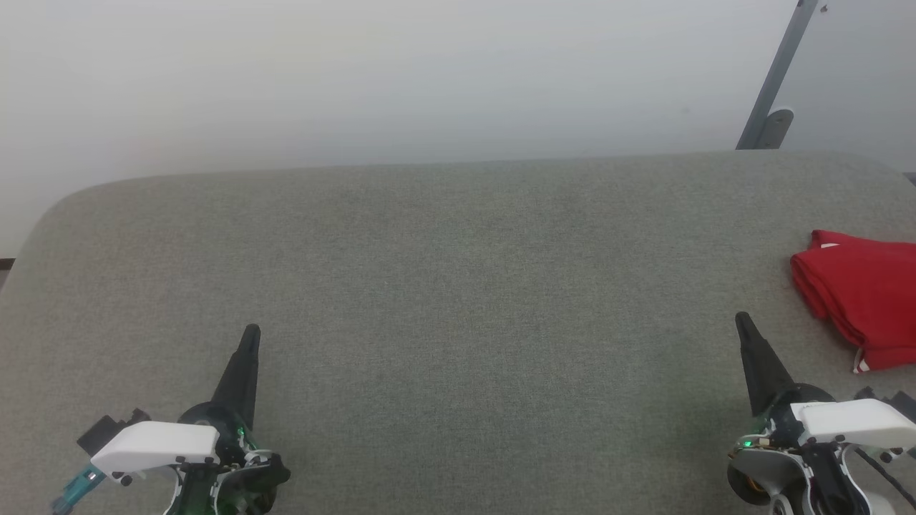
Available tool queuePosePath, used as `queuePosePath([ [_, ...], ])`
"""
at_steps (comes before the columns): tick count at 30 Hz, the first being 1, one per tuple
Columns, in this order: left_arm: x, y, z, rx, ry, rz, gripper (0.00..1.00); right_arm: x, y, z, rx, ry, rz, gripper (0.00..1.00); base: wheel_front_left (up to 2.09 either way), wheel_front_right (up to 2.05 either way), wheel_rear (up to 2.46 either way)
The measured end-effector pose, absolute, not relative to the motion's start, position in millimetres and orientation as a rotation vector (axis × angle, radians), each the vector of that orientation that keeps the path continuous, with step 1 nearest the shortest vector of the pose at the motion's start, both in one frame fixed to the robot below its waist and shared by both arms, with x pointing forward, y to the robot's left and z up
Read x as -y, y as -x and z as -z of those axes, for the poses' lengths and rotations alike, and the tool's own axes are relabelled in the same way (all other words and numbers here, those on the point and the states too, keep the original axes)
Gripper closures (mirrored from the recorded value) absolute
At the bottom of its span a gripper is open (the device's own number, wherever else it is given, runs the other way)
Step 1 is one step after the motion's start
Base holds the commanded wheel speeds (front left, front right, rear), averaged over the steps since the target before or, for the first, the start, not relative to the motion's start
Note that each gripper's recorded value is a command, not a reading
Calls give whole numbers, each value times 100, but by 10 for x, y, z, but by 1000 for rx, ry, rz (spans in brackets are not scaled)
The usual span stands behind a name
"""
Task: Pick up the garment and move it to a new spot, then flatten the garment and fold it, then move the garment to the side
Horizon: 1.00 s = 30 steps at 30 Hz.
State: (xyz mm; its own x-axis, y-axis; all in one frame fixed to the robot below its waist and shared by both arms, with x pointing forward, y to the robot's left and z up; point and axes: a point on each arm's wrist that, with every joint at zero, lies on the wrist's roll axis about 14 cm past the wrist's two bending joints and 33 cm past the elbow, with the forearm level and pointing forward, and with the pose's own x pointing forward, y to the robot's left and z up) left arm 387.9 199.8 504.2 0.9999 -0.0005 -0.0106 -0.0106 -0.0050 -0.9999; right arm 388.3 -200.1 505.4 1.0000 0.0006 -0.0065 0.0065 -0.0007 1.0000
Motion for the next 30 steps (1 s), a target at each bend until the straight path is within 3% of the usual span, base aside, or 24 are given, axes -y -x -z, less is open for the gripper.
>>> queuePosePath([
  [30,-1998,-3878,-5042,-9,1576,-7,100,2001,-3883,-5054,-5,-1572,5,100,0,0,0],
])
